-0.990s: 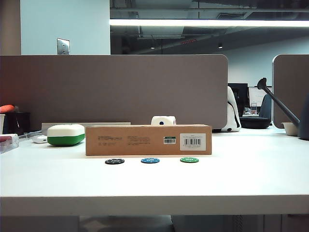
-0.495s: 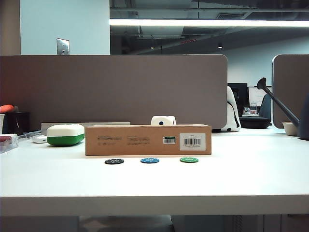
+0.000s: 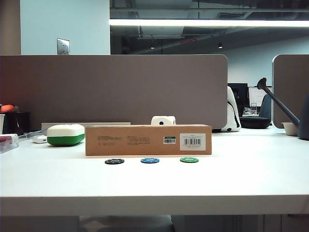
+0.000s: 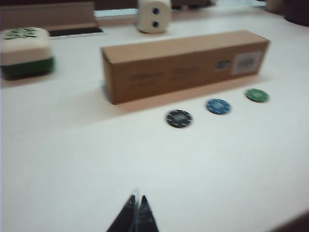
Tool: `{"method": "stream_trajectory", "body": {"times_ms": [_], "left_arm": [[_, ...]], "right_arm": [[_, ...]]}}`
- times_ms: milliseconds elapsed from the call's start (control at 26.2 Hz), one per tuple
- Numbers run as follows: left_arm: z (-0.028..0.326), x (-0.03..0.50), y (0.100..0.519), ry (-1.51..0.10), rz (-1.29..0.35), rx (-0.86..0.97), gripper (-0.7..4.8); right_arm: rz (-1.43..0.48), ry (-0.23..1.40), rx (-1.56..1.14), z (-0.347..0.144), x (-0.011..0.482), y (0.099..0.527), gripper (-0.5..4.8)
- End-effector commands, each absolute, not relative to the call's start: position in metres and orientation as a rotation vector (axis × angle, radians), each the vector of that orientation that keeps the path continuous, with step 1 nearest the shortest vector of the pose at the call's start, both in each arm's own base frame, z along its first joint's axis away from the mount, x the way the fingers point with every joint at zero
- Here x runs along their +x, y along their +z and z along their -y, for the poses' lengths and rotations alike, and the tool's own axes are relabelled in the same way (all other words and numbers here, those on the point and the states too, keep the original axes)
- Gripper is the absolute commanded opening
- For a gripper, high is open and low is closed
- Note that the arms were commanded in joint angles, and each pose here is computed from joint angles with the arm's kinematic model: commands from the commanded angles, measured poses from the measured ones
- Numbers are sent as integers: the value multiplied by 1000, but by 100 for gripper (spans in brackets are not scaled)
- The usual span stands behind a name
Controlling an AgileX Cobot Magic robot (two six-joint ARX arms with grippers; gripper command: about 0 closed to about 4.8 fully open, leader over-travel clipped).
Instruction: Push the chip with the highest value in the row forward next to the rectangular box.
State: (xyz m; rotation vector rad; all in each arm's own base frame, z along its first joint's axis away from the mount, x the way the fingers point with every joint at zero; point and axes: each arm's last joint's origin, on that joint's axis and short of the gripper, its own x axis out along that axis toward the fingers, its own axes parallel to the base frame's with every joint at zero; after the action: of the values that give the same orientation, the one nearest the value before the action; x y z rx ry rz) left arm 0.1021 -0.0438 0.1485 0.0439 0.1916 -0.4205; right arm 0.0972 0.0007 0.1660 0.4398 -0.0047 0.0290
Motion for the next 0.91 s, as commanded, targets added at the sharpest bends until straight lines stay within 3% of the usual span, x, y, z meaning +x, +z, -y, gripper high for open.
{"method": "stream_trajectory", "body": {"times_ms": [38,229,343,571,914], "left_arm": [[53,100,148,-508,-210,57,-5],[57,99,145,-537,-234,66,-5],[56,99,145,-536,-232,65,-5],[56,99,145,-535,-232,65,-5],[56,99,145,-535,-232,65,-5]], "right_arm": [[-8,111,639,-3,97,167,-8],[-2,236,669,-6,96,172,-9],[109,331,705,-7,93,188,-10],[297,359,675,-6,71,264,-9],[51,443,503,-11,96,349,-10]]}}
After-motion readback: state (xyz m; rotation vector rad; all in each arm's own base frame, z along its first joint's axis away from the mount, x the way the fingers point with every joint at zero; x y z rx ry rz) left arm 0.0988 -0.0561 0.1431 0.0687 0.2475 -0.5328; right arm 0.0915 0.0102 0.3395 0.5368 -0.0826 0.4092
